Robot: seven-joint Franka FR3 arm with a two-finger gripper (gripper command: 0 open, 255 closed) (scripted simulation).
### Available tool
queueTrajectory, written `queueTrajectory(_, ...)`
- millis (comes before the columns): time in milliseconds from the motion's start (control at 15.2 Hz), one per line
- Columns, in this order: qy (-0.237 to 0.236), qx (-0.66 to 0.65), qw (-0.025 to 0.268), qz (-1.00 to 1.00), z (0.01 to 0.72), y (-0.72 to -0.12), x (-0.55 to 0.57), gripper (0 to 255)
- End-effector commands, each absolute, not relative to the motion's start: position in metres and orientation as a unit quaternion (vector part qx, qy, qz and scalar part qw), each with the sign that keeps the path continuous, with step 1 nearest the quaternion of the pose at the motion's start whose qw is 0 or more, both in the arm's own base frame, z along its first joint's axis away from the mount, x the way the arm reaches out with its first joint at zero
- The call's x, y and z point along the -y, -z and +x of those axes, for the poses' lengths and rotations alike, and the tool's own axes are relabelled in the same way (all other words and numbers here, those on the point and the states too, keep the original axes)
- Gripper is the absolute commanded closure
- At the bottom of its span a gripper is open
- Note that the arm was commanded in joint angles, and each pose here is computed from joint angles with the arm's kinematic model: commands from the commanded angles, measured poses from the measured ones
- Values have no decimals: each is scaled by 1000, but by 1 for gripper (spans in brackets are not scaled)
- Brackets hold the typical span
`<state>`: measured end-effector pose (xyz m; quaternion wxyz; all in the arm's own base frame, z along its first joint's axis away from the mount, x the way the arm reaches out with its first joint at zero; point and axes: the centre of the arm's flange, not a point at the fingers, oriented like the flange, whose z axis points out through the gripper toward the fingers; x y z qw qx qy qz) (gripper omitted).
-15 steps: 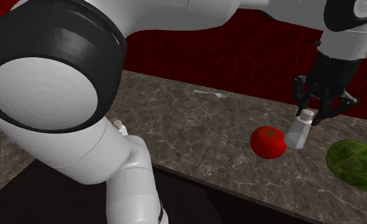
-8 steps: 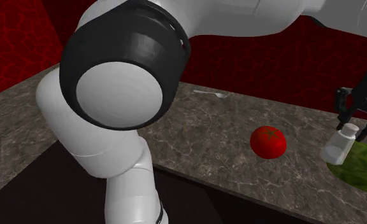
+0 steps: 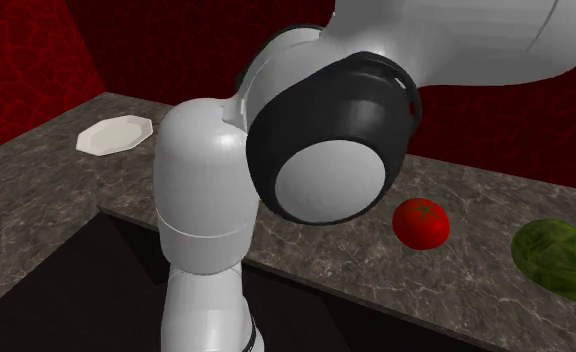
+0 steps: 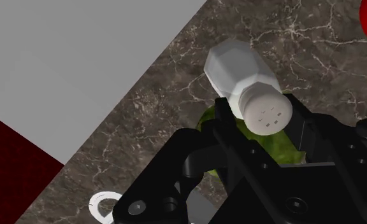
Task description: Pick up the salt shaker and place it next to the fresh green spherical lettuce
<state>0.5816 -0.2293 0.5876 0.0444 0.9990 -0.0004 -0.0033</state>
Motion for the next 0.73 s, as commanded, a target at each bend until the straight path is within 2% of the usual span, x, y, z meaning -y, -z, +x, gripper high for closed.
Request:
queueTrajectory(0,3,0,45,999,597,-587,250,255)
queueTrajectory(264,3,0,45,999,631,-587,299,255)
queueTrajectory(660,3,0,45,999,631,-555,299,255)
